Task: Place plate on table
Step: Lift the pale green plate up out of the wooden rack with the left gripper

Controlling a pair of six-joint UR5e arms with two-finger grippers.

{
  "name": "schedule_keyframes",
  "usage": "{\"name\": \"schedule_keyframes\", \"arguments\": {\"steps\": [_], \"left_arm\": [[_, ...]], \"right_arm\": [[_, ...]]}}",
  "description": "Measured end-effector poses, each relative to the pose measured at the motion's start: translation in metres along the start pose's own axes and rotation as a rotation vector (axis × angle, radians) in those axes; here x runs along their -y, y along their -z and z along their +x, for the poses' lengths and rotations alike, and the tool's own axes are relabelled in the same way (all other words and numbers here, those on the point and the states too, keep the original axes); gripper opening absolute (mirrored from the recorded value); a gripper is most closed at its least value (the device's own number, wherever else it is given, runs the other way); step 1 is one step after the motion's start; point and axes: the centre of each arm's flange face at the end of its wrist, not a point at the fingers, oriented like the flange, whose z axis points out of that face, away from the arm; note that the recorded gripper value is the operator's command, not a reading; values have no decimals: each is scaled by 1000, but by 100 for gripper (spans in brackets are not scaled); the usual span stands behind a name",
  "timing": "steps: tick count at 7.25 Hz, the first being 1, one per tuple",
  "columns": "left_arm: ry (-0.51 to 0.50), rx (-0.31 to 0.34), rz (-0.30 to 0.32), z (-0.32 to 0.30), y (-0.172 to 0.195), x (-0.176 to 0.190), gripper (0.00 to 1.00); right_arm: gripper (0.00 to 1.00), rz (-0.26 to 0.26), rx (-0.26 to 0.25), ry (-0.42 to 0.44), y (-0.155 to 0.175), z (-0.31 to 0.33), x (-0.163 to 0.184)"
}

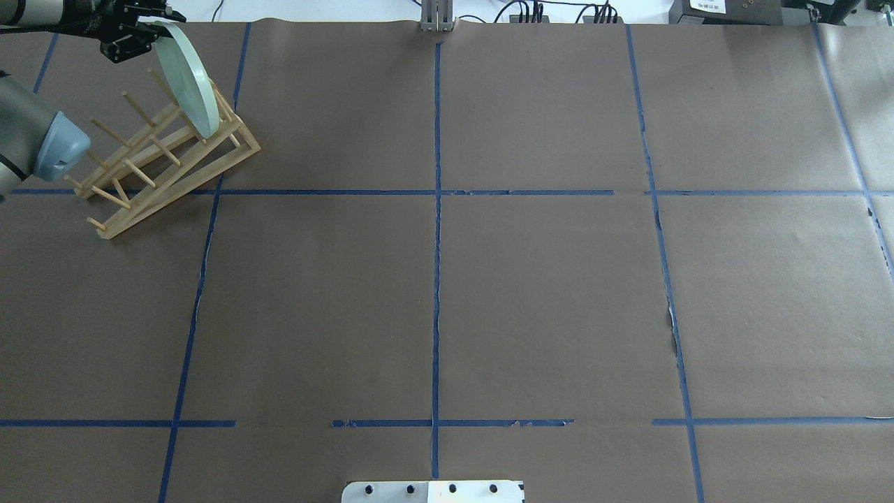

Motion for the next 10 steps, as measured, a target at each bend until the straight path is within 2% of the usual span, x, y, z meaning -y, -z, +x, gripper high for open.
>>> {"name": "schedule_keyframes", "arguments": {"steps": [2,4,6,8,10], "left_arm": [[-32,-18,-14,7,13,-1,0],[-33,-34,-75,28,55,10,0],[-7,-23,-122,73,93,-4,0],[29,45,-132,149,90,-55,0],[27,167,-100,195,42,-145,0]], "right_arm": [[100,0,0,0,0,0,0],[100,0,0,0,0,0,0],[100,0,0,0,0,0,0],[100,0,0,0,0,0,0],[100,0,0,0,0,0,0]]}}
